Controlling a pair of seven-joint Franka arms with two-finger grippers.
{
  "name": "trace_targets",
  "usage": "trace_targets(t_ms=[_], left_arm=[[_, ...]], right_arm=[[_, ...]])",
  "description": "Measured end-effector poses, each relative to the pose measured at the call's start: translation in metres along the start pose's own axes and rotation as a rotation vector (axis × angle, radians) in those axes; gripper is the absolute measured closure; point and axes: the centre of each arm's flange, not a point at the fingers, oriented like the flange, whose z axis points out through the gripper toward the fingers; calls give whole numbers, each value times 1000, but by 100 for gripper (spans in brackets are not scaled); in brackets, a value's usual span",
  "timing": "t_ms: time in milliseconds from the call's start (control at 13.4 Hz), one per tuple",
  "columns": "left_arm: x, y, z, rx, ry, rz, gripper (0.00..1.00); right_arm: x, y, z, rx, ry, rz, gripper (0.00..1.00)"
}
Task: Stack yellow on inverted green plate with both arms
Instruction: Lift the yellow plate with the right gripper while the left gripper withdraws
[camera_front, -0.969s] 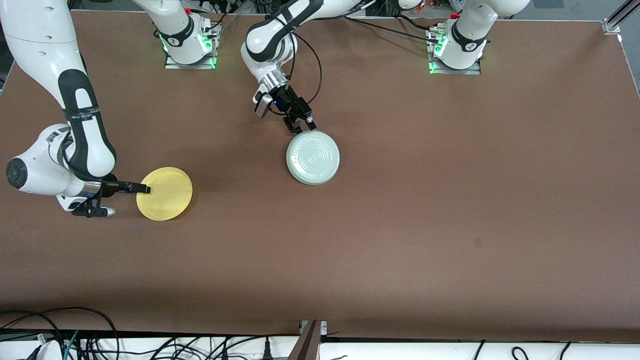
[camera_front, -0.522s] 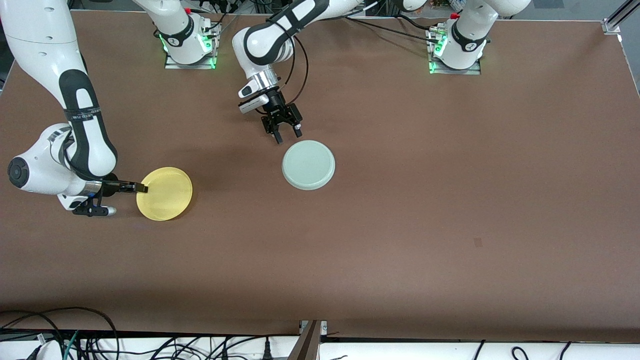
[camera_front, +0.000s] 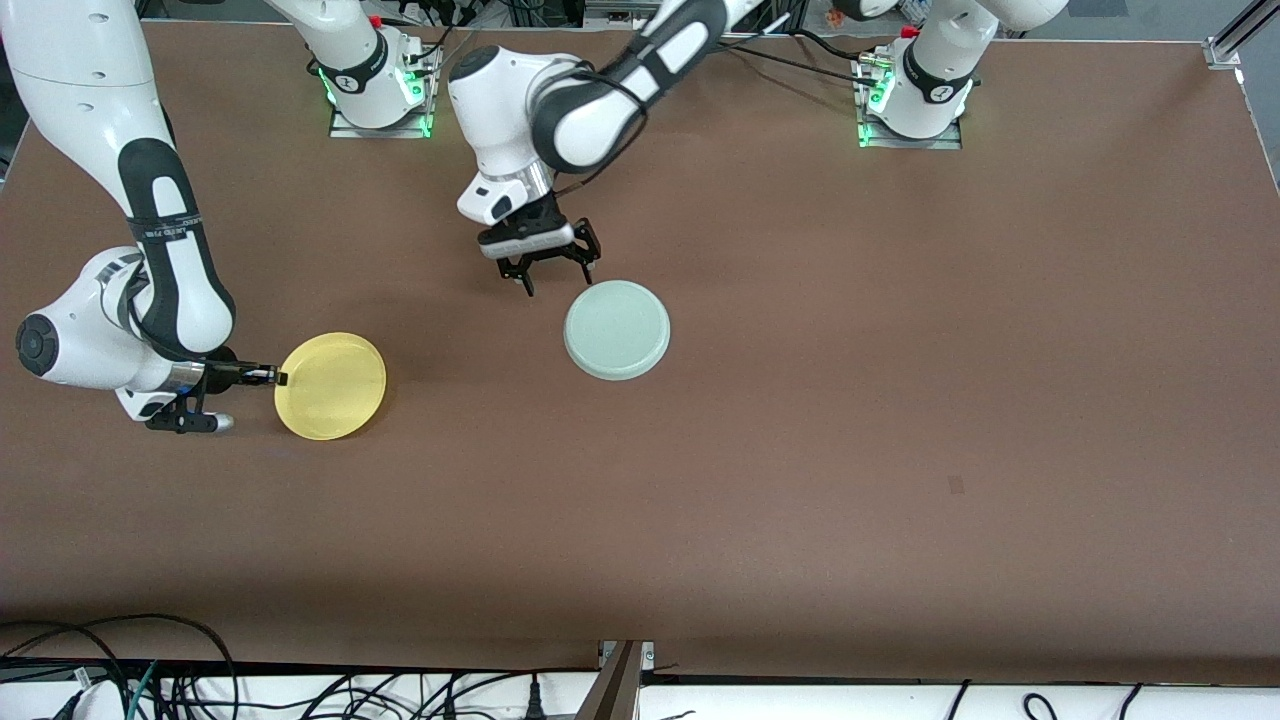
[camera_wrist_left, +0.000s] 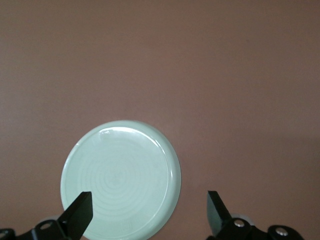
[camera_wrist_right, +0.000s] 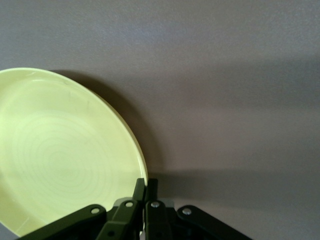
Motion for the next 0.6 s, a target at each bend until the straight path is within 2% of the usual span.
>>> trace_targets(t_ms=[149, 298, 373, 522, 596], left_arm=[[72, -29, -15, -51, -98, -101, 0], [150, -71, -34, -103, -144, -233, 0], [187, -96, -48, -131, -170, -301, 0], [250, -157, -74, -137, -251, -420, 0], [277, -190, -84, -135, -287, -440, 0]], right_arm=[[1, -2, -2, 1, 5, -3, 98], [8, -12, -16, 13, 27, -17, 98], [13, -20, -31, 34, 31, -26, 98], [20, -41, -68, 83, 11, -61, 98], [20, -52, -86, 103, -2, -81, 98]])
